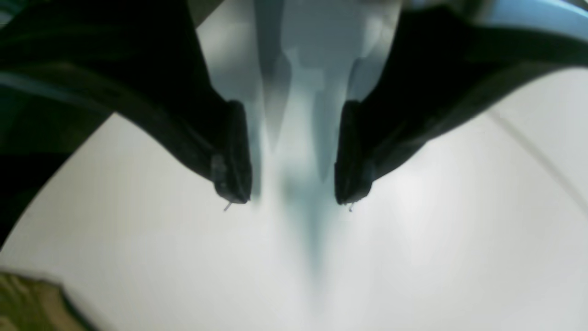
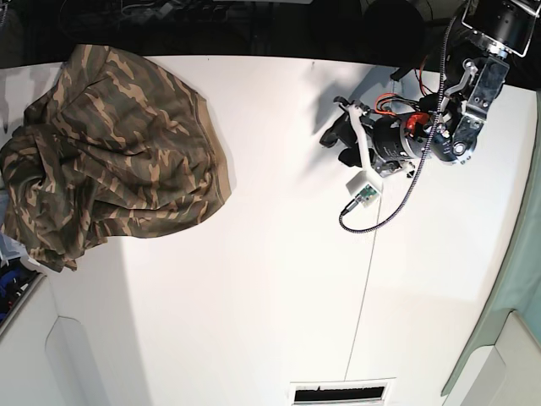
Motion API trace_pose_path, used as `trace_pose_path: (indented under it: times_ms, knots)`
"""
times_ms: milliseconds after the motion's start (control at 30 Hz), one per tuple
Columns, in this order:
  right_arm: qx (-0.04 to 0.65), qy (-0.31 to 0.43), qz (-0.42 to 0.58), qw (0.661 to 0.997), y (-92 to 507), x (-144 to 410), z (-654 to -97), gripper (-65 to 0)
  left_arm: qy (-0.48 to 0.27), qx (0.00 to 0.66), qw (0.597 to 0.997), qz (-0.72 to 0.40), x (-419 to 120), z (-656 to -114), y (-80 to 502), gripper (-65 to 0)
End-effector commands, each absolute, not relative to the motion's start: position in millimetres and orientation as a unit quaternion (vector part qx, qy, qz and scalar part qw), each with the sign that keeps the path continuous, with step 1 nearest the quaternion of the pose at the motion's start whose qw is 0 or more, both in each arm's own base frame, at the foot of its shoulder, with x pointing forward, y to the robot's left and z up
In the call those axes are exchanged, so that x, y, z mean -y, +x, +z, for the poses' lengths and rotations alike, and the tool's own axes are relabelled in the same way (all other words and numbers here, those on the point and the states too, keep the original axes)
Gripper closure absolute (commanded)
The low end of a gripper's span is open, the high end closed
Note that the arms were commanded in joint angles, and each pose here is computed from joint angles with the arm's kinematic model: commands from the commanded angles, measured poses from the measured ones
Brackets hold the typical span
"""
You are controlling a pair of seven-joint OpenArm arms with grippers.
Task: Layout the t-shirt on the table in an organized manner, then fold the t-shirt properly
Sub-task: 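Lower the left gripper onto the shirt edge and grasp it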
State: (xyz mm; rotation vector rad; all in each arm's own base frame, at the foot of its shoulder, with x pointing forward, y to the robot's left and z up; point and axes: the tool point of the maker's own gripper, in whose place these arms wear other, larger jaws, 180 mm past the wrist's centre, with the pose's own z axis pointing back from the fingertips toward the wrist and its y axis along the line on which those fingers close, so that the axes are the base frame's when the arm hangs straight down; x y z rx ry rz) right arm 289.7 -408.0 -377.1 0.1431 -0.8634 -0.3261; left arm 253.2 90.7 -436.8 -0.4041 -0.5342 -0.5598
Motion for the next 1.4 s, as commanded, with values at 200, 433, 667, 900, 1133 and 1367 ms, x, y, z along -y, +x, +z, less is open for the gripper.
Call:
trace_pose_path:
  times_ms: [200,433,667,900,1133,1367]
  knots:
    - [0.407,0.079,-0.079,0.907,318,374,-380,-30.3,-0.257,0.299,0.878,-0.270,-39,-416,263,-33.1]
    - [0.362,0.099,-0.033,0.926,318,339,-400,-24.7,-0.291,0.318,0.865,-0.257,-4,-405,267,-33.1]
    - [0.351,0.112,-0.036,0.929,315,327,-409,-16.1,-0.300,0.339,0.853,-0.260,14,-391,283,-33.1]
    - [0.351,0.112,-0.036,0.929,315,328,-409,-2.0,-0.301,0.343,0.855,-0.247,13,-399,290,-33.1]
    - [0.334,0.111,-0.032,0.935,310,327,-411,0.0,-0.315,0.329,0.856,-0.246,29,-407,284,-33.1]
    - [0.348,0.111,-0.071,0.928,308,350,-390,0.0,-0.337,0.327,0.838,-0.278,68,-403,272,-33.1]
